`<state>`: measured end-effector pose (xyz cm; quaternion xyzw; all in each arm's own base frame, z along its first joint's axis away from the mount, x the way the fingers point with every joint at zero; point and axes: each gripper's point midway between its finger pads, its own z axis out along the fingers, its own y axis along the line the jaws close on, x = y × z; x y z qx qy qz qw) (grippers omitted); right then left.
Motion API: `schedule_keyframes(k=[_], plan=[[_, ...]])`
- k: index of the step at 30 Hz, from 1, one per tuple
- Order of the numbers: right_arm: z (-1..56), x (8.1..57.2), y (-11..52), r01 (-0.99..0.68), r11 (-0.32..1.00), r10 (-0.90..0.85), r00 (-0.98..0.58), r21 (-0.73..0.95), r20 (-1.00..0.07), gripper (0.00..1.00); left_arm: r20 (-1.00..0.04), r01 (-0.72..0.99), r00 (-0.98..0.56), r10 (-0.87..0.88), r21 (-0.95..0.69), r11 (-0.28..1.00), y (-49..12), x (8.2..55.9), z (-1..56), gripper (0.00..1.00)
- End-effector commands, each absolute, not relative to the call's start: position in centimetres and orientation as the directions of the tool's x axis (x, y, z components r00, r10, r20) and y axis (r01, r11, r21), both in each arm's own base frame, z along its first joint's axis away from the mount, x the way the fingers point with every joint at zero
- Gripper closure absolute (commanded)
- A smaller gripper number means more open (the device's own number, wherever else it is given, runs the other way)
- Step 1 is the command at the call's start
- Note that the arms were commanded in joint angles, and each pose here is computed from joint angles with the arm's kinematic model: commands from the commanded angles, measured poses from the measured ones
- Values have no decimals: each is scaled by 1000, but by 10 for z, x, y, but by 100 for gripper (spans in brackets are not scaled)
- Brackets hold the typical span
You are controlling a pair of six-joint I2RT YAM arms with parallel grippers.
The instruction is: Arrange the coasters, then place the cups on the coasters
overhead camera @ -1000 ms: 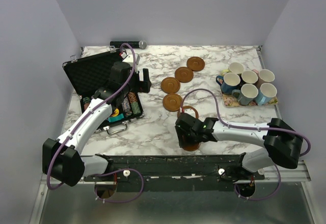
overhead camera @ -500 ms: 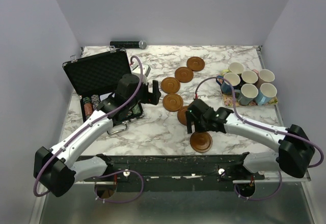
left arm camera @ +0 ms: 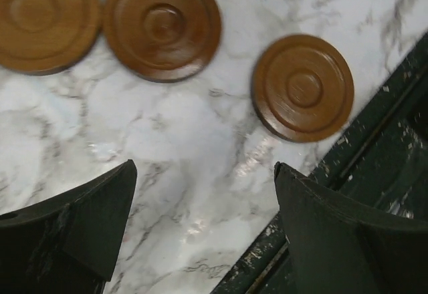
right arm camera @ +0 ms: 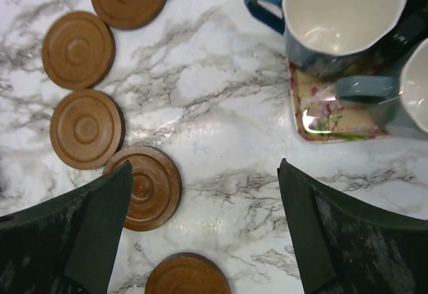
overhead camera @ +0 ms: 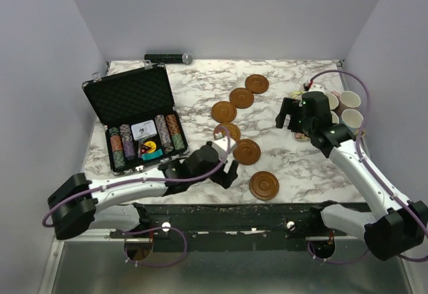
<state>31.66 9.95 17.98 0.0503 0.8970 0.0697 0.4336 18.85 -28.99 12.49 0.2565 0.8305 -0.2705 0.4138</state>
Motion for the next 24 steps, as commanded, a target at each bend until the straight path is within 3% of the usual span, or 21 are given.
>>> schedule_keyframes(k=[1, 6, 24], plan=[[237, 322, 91, -30, 977, 168, -488, 209, -857, 3, -852, 824, -365, 375, -107, 557, -342, 150, 110, 10], [253, 313, 96, -74, 965, 192, -457, 252, -868, 3, -814, 872, -295, 501, -15, 489, -369, 132, 83, 15], [292, 291, 94, -123, 949, 230, -367, 292, -901, 3, -760, 900, -272, 590, 16, 435, -400, 127, 39, 22]])
